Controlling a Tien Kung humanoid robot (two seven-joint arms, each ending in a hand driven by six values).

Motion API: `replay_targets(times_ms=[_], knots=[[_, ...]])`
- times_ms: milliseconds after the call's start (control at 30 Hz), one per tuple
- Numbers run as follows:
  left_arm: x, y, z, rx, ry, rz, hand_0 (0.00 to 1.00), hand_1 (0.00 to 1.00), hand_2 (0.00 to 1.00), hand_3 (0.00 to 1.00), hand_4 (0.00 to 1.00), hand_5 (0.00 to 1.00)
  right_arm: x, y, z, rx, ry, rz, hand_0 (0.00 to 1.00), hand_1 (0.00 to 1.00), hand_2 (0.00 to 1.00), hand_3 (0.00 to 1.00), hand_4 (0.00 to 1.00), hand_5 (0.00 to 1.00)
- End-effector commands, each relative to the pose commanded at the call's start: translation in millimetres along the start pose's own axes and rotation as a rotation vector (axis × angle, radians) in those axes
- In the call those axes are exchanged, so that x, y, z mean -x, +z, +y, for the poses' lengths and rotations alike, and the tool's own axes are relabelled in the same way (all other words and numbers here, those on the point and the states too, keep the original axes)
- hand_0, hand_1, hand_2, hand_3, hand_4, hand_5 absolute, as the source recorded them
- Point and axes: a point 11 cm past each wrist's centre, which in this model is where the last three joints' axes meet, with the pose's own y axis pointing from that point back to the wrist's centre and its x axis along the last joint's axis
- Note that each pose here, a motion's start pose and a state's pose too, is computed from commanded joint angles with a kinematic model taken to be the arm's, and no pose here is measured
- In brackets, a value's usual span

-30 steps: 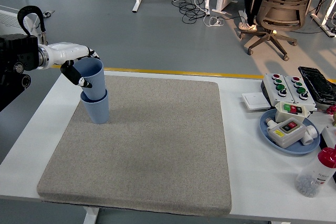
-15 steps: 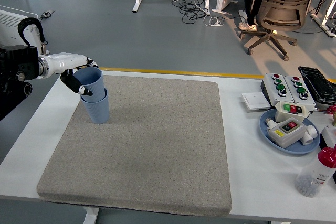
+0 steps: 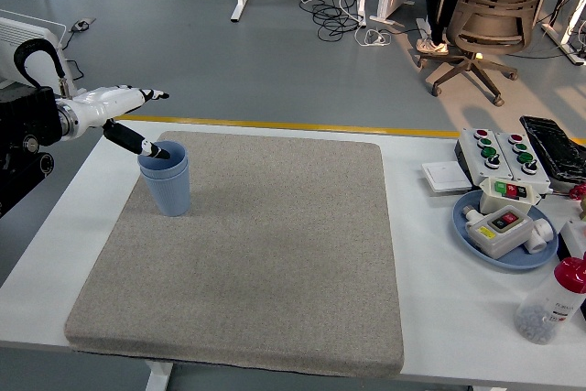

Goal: Push cup pick cup insert cup

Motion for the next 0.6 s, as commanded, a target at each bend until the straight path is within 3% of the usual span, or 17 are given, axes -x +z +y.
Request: replay_targets(times_ms=[100,133,233,300,333,367,467,600], knots=[[-12.9,1.7,6.1,-0.012,0.118,-0.052,0.998,0.998,0.998,0.998,0.998,0.54,-0.3,0,-0.1,0.001,0.001,-0.001,0.666,0.607,0.619,0.572,0.11,0.485],[-19.6,5.9,8.8,0.003,0.162,-0.053,0.786,0.779,0.79,0.714,0.719,0.546,-0.4,0,-0.1,0.0,0.001,-0.001,0.666,0.607,0.619,0.571,0.111,0.484],[-32.7,17.4,19.5,0.062,0.254,-0.025,0.786,0.779,0.79,0.714,0.719,0.546,-1.2,-1,-0.2,-0.002,0.002,-0.005,0.666,0.607,0.619,0.571,0.111,0.484],[-34.4,16.2,30.3,0.065,0.326,-0.002,0.786,0.779,0.79,0.714,0.719,0.546,-1.8,-1,-0.4,-0.003,0.002,-0.017,0.666,0.607,0.619,0.571,0.111,0.484],[-31.6,17.6,35.0,0.073,0.358,0.035,0.786,0.779,0.79,0.714,0.719,0.546,-1.9,-1,-0.4,-0.003,0.002,-0.02,0.666,0.607,0.619,0.571,0.111,0.484],[-29.3,20.3,39.2,0.081,0.385,0.081,0.495,0.586,0.59,0.535,0.587,0.613,-2.0,-1,-0.5,-0.003,0.002,-0.021,0.666,0.606,0.619,0.571,0.111,0.483],[-24.6,28.7,53.7,0.106,0.456,0.244,0.495,0.586,0.59,0.535,0.587,0.613,-2.1,0,-0.6,-0.003,0.002,-0.022,0.666,0.606,0.619,0.571,0.111,0.483],[-13.4,31.3,76.2,0.117,0.495,0.51,0.48,0.571,0.577,0.532,0.569,0.644,-2.6,0,-0.8,-0.004,0.003,-0.021,0.666,0.606,0.617,0.571,0.112,0.482]])
